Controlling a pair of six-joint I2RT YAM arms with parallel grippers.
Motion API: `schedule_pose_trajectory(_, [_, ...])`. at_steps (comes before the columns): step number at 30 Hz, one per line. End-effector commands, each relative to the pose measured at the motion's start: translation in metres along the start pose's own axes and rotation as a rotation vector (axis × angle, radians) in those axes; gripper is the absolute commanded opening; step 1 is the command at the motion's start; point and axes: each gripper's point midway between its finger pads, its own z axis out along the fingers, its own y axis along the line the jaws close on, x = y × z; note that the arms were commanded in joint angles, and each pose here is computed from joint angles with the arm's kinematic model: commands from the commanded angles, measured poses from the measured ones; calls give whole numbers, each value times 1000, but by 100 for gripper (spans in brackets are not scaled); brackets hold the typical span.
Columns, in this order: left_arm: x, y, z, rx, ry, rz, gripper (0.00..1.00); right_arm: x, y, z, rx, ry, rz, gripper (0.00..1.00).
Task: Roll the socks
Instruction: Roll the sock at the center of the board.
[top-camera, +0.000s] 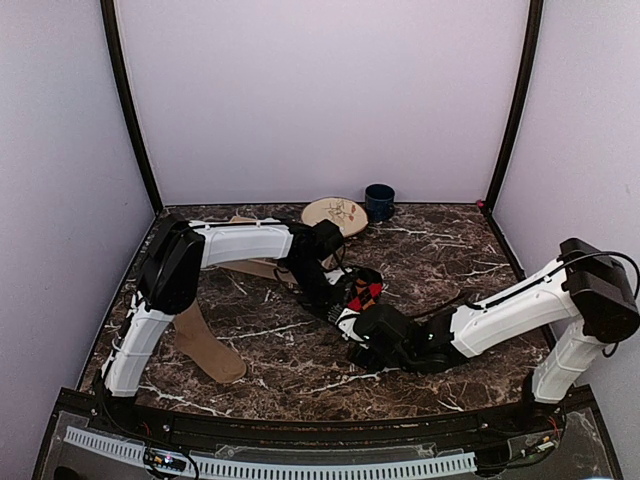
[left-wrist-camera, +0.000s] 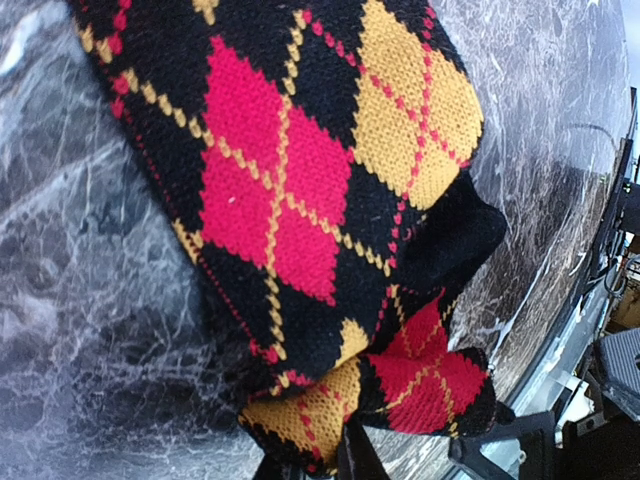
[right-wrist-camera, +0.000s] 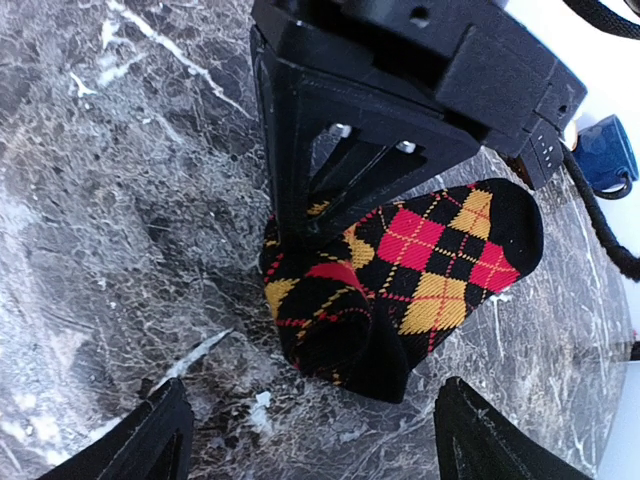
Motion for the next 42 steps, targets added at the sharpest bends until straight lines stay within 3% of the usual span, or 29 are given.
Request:
schedule_pose_trajectory(1, [24,16,11,-34,103,-43,12,-17,-4,4,51,-24,-48,82])
schedule_pose_trajectory(15, [29,17,11,-32,120,-10,11,-28,-26,-6,205,-21,-122,86])
schedule_pose_trajectory(28, [28,19,12,-35,125,7,11,-39,2,8,79,-23,-181,89])
schedule_pose_trajectory(42, [27,18,11,-14,126,23,10,-12,9,34,-1,60,-159,88])
